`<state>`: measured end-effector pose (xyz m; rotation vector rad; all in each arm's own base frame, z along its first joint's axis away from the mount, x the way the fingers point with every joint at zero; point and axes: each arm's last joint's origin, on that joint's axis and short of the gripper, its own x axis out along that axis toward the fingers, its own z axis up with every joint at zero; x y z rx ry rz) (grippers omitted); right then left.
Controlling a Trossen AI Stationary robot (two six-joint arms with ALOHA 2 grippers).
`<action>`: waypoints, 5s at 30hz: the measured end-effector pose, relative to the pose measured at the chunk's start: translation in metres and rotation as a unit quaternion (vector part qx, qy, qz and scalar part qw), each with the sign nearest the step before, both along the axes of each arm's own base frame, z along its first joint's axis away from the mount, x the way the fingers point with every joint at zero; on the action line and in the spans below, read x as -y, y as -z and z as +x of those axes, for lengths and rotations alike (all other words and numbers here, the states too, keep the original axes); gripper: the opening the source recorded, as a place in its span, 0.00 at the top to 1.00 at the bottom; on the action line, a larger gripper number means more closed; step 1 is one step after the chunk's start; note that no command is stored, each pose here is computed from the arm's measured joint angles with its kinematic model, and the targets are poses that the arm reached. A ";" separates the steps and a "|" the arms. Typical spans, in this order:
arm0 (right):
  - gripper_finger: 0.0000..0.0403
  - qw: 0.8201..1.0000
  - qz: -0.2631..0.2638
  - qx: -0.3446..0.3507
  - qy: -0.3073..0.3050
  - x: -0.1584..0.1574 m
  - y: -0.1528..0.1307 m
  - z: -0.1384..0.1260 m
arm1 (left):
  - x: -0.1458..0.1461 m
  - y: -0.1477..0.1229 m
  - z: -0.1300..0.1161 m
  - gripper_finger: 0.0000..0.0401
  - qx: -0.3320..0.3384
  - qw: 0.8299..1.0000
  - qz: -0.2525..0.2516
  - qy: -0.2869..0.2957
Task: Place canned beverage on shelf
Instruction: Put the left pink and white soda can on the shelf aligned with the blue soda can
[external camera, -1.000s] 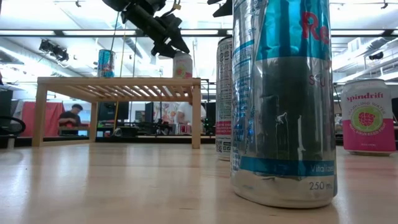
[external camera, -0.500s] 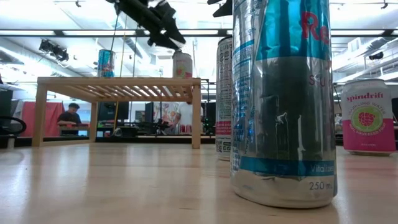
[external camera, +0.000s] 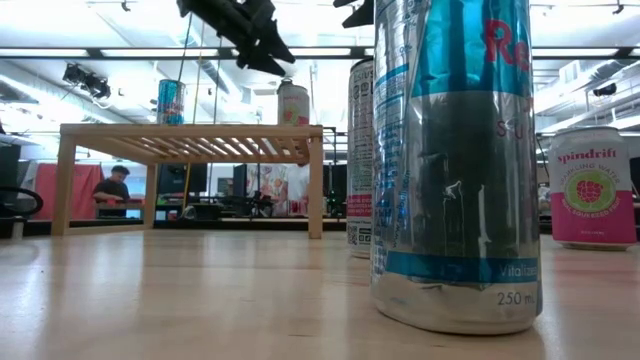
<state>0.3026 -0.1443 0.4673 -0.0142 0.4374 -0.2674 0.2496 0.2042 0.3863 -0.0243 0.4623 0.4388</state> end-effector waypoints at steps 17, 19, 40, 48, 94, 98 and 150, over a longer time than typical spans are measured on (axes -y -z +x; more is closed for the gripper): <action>0.09 1.000 -0.005 -0.001 -0.001 0.000 0.000 0.000 | -0.012 0.011 0.012 0.18 0.013 0.999 -0.020 -0.033; 0.09 1.000 -0.006 -0.002 0.000 0.000 0.000 0.000 | -0.014 0.015 0.013 0.18 0.006 0.999 -0.026 -0.035; 0.09 1.000 -0.006 -0.002 -0.001 0.000 0.000 0.000 | -0.016 0.027 0.028 0.18 -0.010 0.999 -0.022 -0.042; 0.09 1.000 -0.005 -0.004 -0.001 0.000 0.000 0.000 | -0.010 0.024 0.034 0.18 -0.010 0.999 0.010 -0.030; 0.09 1.000 -0.005 -0.024 -0.007 -0.001 0.004 -0.001 | -0.027 0.043 0.033 0.26 -0.049 0.996 -0.018 -0.070; 0.09 1.000 -0.005 -0.025 -0.007 -0.001 0.004 -0.002 | -0.020 0.037 0.028 0.26 -0.052 0.996 -0.014 -0.065; 0.09 0.999 0.008 -0.043 -0.009 -0.002 0.008 -0.003 | 0.034 0.019 -0.070 0.27 -0.082 0.962 0.040 -0.257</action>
